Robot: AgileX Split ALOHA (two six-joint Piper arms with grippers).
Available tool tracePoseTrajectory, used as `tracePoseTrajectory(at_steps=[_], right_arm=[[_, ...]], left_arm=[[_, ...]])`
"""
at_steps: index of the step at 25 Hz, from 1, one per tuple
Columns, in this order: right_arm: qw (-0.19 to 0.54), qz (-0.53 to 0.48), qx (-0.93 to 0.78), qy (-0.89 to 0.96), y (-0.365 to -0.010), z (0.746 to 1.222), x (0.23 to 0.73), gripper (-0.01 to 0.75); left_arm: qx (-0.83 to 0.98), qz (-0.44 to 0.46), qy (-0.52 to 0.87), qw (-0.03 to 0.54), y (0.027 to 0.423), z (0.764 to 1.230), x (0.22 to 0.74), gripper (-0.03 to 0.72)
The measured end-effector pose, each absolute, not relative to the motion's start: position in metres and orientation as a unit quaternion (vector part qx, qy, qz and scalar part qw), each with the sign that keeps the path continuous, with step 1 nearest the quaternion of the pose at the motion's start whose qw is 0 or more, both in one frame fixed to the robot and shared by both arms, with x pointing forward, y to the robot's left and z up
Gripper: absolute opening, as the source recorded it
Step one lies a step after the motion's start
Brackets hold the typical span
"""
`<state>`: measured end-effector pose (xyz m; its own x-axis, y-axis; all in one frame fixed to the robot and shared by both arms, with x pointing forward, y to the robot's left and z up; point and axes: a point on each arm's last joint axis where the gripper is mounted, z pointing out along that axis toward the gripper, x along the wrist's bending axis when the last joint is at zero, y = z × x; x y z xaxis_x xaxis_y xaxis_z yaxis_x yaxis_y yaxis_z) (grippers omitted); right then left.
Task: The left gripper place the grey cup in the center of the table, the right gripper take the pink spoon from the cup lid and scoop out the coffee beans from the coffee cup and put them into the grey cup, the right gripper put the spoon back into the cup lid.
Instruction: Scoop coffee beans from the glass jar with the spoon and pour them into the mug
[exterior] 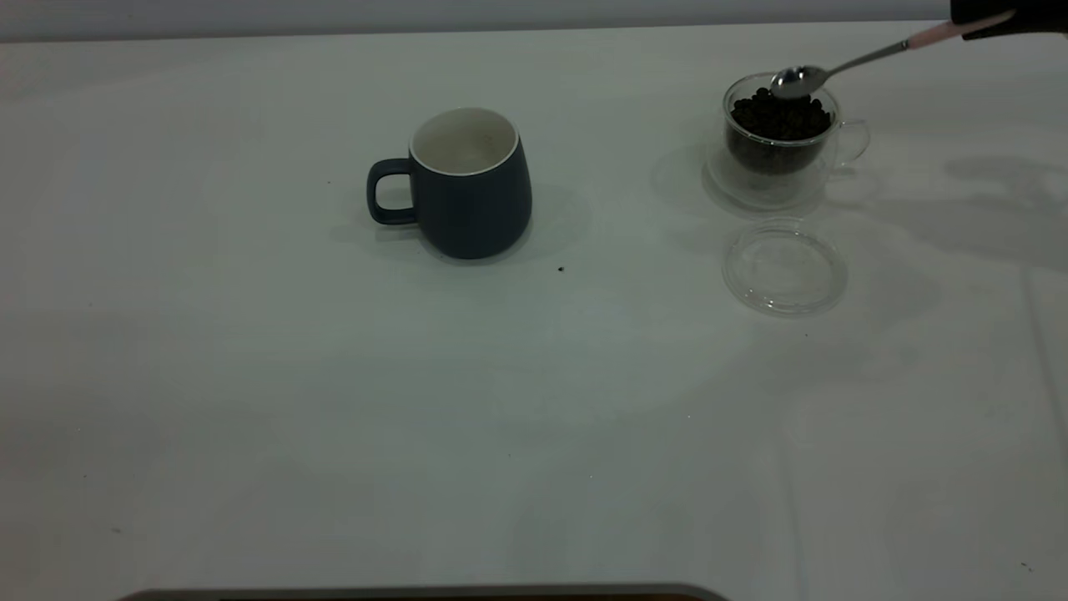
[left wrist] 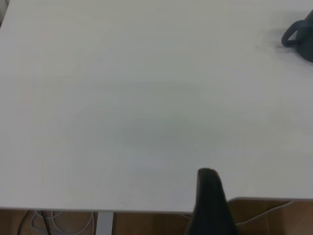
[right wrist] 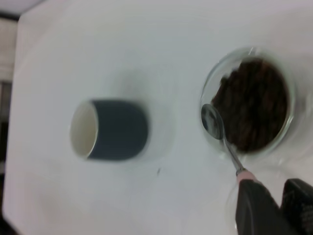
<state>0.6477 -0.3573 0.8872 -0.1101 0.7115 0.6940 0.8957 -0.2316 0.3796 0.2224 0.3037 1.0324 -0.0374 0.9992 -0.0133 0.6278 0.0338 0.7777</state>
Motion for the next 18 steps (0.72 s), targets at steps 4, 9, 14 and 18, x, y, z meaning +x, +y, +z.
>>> tracePoseTrajectory(at_steps=[4, 9, 14, 18], right_arm=[[0.063, -0.429, -0.653, -0.621, -0.356, 0.886, 0.654, 0.113], [0.029, -0.418, -0.624, -0.659, -0.342, 0.881, 0.659, 0.113], [0.024, -0.4, -0.624, -0.671, -0.332, 0.862, 0.662, 0.113], [0.033, -0.396, -0.63, -0.667, -0.332, 0.852, 0.661, 0.113]], left_arm=[[0.624, 0.306, 0.652, 0.303, 0.304, 1.032, 0.222, 0.586], [0.624, 0.306, 0.652, 0.303, 0.304, 1.032, 0.222, 0.586], [0.624, 0.306, 0.652, 0.303, 0.304, 1.032, 0.222, 0.586], [0.625, 0.306, 0.651, 0.303, 0.304, 1.032, 0.222, 0.586]])
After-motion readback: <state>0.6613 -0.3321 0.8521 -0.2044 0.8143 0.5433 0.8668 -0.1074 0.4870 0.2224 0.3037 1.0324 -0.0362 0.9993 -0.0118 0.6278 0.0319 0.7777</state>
